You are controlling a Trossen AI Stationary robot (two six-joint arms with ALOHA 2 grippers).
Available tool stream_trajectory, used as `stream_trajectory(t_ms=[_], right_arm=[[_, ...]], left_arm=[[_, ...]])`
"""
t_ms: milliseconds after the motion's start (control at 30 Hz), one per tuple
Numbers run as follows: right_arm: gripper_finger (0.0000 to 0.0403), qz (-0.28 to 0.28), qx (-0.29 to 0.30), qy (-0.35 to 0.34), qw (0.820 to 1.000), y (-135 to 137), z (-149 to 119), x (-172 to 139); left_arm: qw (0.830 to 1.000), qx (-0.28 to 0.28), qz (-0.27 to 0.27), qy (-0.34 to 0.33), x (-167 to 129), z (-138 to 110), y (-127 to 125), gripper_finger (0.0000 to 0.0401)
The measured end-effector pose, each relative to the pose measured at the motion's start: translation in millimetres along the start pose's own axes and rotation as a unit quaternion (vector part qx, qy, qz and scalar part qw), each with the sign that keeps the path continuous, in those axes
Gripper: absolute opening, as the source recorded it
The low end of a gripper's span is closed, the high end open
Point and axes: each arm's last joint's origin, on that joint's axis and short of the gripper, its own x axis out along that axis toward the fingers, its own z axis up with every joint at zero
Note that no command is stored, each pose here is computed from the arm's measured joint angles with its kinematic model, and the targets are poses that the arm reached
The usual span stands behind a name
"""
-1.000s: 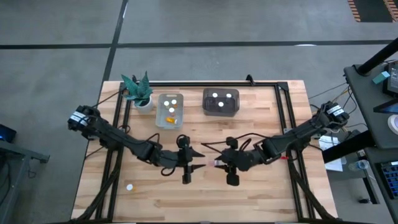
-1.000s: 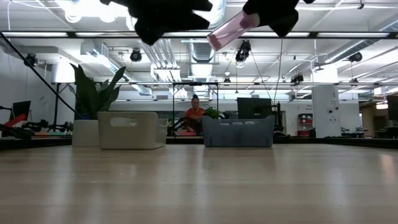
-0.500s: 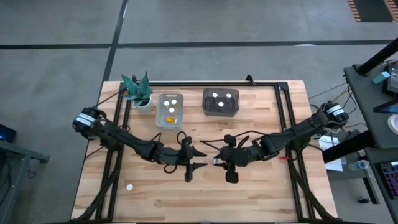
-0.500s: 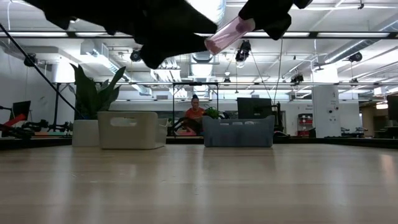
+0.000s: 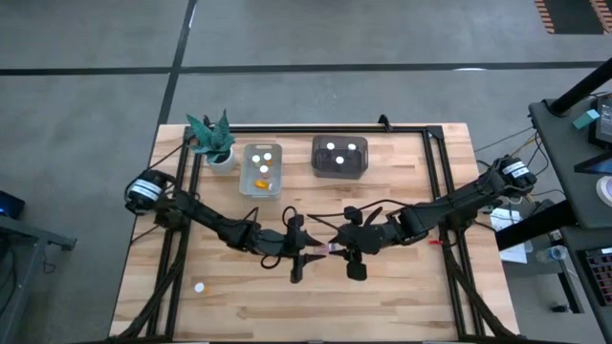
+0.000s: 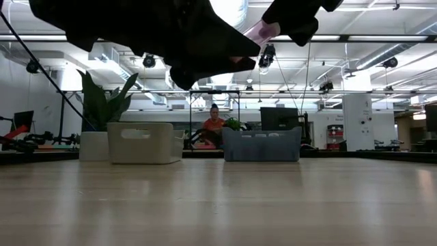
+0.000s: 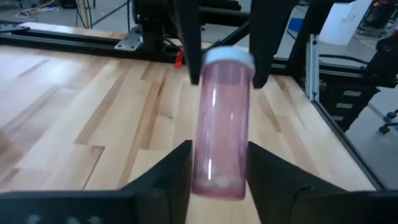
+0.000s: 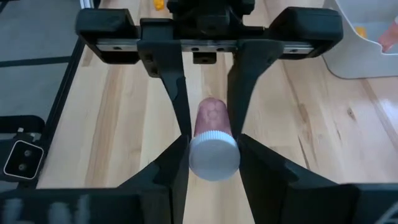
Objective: Pick and place medicine bottles into bin by pill shape (circle, oval)
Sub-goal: Put the pink tablet bottle into the gray bin
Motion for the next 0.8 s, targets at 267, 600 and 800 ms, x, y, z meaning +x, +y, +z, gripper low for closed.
stream_trajectory(t_ms=[267, 600, 800], right_arm=[[0.0139, 0.000, -0.002, -0.001, 1.000, 0.0, 0.1, -0.1], [0.0214, 0.030, -0.017, -0.050, 0.998, 10.6, 9.8, -37.0], [0.0219, 0.011, -0.037, -0.093, 0.995, 25.5, 2.1, -68.0]], left_arm=[[1.000, 0.000, -0.001, -0.001, -0.1, 0.6, 0.0, 0.0068], [0.999, 0.015, -0.009, -0.041, -2.1, 10.5, -2.3, 0.0077], [0.997, 0.037, -0.018, -0.072, -7.3, 20.2, -7.1, 0.0080]])
